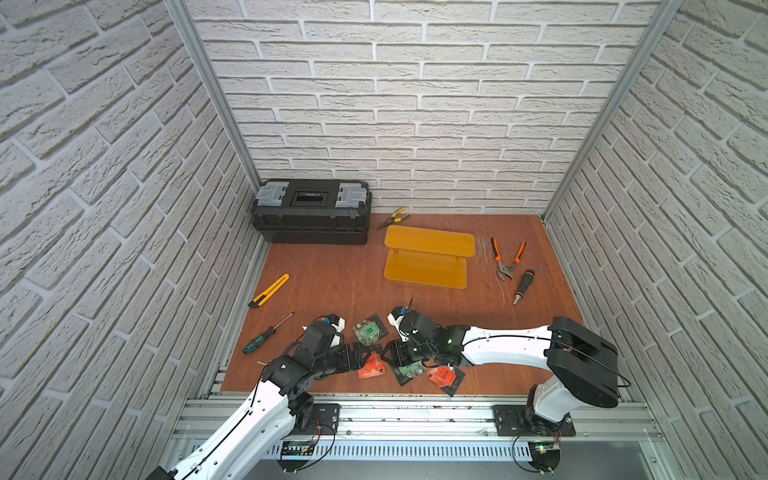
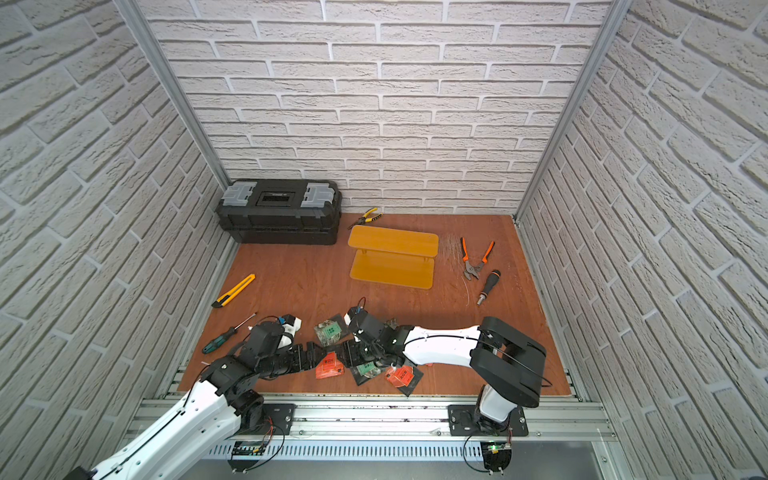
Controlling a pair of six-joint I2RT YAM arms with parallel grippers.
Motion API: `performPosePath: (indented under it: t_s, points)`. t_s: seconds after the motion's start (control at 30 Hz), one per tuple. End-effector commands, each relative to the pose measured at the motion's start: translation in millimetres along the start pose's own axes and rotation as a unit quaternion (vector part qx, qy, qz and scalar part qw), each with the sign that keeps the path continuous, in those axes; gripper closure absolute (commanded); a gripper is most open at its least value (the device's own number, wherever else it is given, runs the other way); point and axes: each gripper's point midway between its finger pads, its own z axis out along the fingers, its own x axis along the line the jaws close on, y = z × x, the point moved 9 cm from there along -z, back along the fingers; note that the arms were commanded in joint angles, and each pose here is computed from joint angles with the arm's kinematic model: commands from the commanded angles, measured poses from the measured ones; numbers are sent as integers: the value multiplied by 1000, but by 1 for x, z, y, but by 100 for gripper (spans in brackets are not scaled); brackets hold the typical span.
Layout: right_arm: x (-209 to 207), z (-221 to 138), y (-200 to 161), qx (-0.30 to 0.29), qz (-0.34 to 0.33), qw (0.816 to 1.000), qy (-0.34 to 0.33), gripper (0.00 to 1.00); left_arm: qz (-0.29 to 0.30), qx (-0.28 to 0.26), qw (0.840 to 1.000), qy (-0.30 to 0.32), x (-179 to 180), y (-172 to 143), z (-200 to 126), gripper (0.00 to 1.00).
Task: Place the tea bags on the shelf by color
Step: Pick up the tea bag from the center of the board.
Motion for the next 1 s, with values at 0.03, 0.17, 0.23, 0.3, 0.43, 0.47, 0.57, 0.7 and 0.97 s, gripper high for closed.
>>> performPosePath:
  t_s: [0.03,0.17,0.23,0.3,0.43,0.47,0.57,0.7,0.97]
  points:
    - [12,6,7,-2,0,1000,23,51,-10,20,1000,3,4,-6,5,12]
    - [11,11,8,4,0,1000,18,55,-11,23,1000,4,4,-7,6,15]
    - [10,14,7,7,0,1000,14,56,-11,26,1000,3,5,-7,6,18]
    - [8,16,7,7,2,1000,10,56,-11,27,1000,2,5,-8,8,21]
    - [5,20,9,8,6,1000,5,57,-11,31,999,-1,7,-9,12,25]
    - [4,20,9,8,9,1000,3,57,-11,33,999,-2,7,-9,13,27]
    - [3,22,10,9,11,1000,2,57,-10,36,999,-5,7,-9,16,29]
    - [1,24,11,10,13,1000,1,58,-9,37,999,-7,7,-9,18,33]
    - [-3,29,12,15,24,1000,-3,60,-7,37,999,-17,7,-8,21,38]
